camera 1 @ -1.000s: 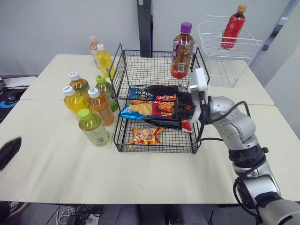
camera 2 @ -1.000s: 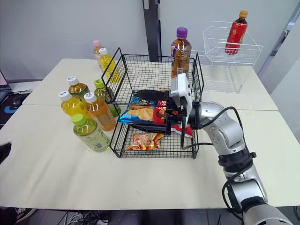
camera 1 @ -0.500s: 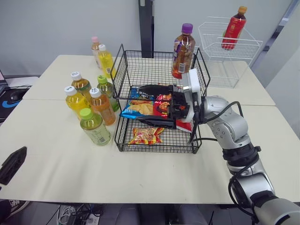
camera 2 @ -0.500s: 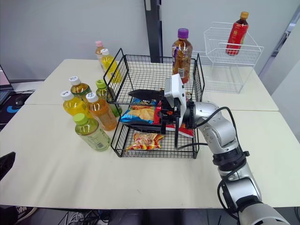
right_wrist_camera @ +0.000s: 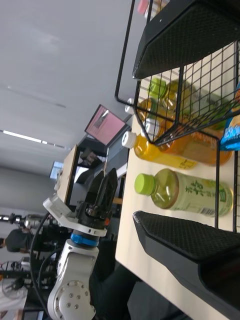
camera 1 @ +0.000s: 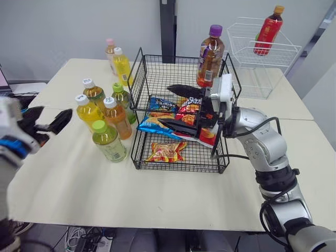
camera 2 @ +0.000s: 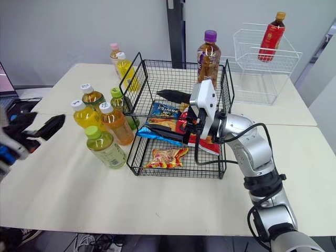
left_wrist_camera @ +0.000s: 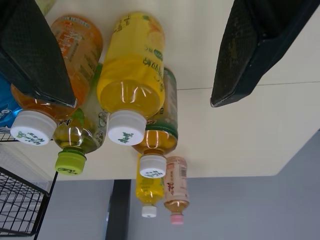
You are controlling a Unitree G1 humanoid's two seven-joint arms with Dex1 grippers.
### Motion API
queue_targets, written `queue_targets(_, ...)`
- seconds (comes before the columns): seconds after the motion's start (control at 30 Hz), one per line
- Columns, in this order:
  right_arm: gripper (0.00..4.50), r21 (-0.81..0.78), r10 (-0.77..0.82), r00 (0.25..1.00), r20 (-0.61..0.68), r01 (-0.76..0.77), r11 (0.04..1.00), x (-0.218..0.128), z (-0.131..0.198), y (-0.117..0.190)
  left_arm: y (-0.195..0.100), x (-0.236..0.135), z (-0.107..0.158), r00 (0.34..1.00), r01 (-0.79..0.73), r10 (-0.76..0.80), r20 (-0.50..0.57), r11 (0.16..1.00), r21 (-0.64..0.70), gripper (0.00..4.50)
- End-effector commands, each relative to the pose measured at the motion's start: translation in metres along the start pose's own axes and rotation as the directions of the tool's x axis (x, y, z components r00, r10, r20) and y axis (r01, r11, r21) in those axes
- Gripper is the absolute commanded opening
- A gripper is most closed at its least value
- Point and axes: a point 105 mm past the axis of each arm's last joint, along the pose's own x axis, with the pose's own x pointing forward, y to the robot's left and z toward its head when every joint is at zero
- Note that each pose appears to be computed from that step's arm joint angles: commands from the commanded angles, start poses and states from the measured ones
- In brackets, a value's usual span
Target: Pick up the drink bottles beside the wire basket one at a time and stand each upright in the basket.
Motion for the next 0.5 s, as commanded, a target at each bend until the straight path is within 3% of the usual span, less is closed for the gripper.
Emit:
queue_targets(0.03,4.5,-0.051,-0.027,0.999,0.023,0.028,0.998,-0.004,0.014,0.0,-0.004,0.025,0.008,0.999,0.017,-0.019,0.03,0.998,0.057,4.47)
queue_targets(0.47,4.5,-0.073,-0.07,0.998,0.003,0.07,0.995,-0.011,0.018,0.0,-0.015,0.059,-0.001,0.999,0.044,-0.046,0.024,0.996,0.079,4.47)
queue_targets(0.5,4.5,-0.075,-0.072,0.997,0.002,0.072,0.995,-0.011,0.018,0.0,-0.015,0.06,-0.002,0.999,0.047,-0.049,0.022,0.996,0.078,4.3)
